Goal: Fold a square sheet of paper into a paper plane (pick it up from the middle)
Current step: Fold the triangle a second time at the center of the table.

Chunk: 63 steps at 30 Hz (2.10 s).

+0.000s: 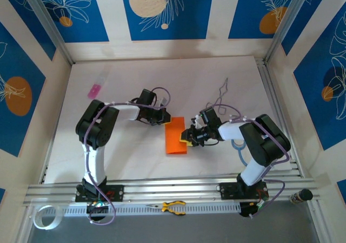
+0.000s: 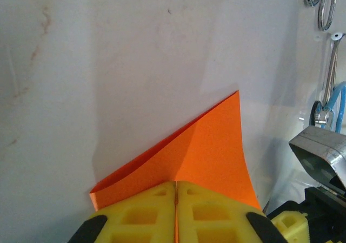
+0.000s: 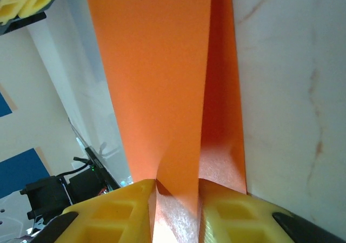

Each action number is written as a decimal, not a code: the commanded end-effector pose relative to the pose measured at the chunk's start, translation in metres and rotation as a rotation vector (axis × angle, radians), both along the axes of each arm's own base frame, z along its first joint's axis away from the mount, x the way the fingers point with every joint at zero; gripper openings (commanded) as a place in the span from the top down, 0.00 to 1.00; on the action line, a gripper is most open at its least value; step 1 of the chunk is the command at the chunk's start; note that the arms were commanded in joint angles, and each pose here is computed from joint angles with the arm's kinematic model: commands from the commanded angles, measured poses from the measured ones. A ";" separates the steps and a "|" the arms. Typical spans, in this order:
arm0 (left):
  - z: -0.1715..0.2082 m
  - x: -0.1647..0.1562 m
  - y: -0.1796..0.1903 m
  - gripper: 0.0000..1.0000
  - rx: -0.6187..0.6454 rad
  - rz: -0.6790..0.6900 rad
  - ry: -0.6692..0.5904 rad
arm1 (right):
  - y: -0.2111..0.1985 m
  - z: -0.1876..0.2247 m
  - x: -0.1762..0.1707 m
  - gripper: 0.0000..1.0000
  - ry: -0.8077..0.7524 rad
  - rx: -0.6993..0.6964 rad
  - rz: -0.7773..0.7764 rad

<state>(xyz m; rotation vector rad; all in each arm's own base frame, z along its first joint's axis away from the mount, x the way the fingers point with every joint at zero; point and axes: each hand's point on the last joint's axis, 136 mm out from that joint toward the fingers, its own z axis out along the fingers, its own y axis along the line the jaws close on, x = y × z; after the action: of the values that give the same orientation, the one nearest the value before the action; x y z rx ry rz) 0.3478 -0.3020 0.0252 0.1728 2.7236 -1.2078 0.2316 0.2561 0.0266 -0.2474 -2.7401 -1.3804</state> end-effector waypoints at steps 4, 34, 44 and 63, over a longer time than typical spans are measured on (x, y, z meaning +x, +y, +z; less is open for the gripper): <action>0.037 0.006 0.006 0.74 0.017 -0.004 -0.083 | 0.007 0.003 0.004 0.80 -0.005 0.063 0.039; 0.069 -0.119 -0.026 0.48 0.313 -0.392 -0.800 | 0.001 0.016 0.030 0.91 -0.029 0.070 -0.019; 0.050 -0.137 -0.047 0.44 0.540 -0.500 -0.945 | 0.001 0.015 0.028 0.92 -0.016 0.073 -0.032; 0.032 -0.134 -0.060 0.43 0.719 -0.566 -0.969 | -0.002 0.012 0.024 0.92 -0.009 0.066 -0.035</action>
<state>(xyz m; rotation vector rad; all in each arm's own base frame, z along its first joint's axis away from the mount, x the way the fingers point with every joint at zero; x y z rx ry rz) 0.2124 -0.3610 0.0547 1.2508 2.0942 -0.0795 0.2598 0.2561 0.0384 -0.2796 -2.7182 -1.4801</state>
